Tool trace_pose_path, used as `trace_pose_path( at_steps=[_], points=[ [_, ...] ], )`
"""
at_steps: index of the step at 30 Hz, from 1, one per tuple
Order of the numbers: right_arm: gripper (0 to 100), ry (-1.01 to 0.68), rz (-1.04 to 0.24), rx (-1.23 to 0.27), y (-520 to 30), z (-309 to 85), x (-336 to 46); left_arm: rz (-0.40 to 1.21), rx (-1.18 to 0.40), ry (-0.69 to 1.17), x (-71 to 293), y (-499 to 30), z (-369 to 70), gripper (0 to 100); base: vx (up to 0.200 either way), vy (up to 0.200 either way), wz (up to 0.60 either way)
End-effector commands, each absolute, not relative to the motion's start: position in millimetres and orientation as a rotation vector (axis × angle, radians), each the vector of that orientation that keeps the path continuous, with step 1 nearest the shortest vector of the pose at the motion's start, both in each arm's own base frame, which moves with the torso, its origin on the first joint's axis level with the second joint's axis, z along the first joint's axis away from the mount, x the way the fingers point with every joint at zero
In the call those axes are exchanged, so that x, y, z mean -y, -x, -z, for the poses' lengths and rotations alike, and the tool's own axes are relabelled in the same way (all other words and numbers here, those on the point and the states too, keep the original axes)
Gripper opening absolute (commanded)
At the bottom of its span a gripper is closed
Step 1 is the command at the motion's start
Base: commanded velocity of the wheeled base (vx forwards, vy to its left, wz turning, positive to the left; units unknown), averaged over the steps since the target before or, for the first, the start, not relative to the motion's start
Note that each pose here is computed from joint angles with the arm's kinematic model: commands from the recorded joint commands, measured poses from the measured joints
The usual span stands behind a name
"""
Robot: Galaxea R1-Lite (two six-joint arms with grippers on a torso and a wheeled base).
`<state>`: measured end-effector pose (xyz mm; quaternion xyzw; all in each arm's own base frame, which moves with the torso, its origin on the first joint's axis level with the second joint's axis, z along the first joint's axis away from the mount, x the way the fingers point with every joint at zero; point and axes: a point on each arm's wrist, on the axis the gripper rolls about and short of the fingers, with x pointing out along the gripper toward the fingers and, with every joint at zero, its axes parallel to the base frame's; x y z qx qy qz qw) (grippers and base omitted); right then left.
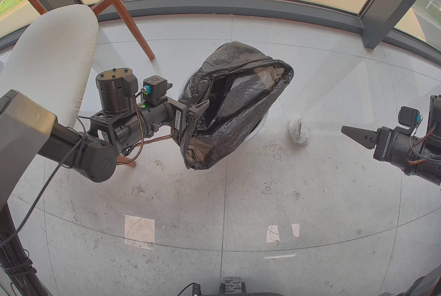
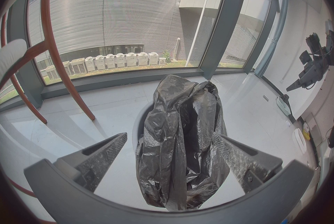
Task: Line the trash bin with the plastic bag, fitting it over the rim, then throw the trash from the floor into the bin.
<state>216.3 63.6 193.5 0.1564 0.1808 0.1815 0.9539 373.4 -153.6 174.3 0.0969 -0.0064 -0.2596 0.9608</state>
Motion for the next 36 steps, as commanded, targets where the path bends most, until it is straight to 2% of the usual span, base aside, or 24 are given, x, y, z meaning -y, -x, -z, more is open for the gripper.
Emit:
trace_pose_path(
  at_steps=[1,5,12,18,22,36],
  points=[
    [100,-0.313,-0.390,-0.396,-219,-189,-70,0.519,0.012,-0.195,155,-380,-171,100,0.000,0.000,0.00],
    [100,-0.298,-0.436,-0.437,-231,-181,-88,0.521,0.006,-0.196,154,-377,-170,100,0.000,0.000,0.00],
    [100,-0.301,-0.461,-0.403,-258,-192,-103,0.520,-0.039,-0.193,150,-373,-159,100,0.000,0.000,0.00],
    [100,-0.325,-0.474,-0.415,-259,-191,-110,0.517,-0.052,-0.003,142,-347,-176,100,0.000,0.000,0.00],
    [100,-0.324,-0.479,-0.417,-259,-191,-112,0.512,0.002,-0.031,138,-345,-181,100,0.000,0.000,0.00],
    [100,-0.323,-0.477,-0.431,-257,-187,-111,0.515,0.028,-0.048,141,-347,-187,100,0.200,0.000,0.00]
  ],
)
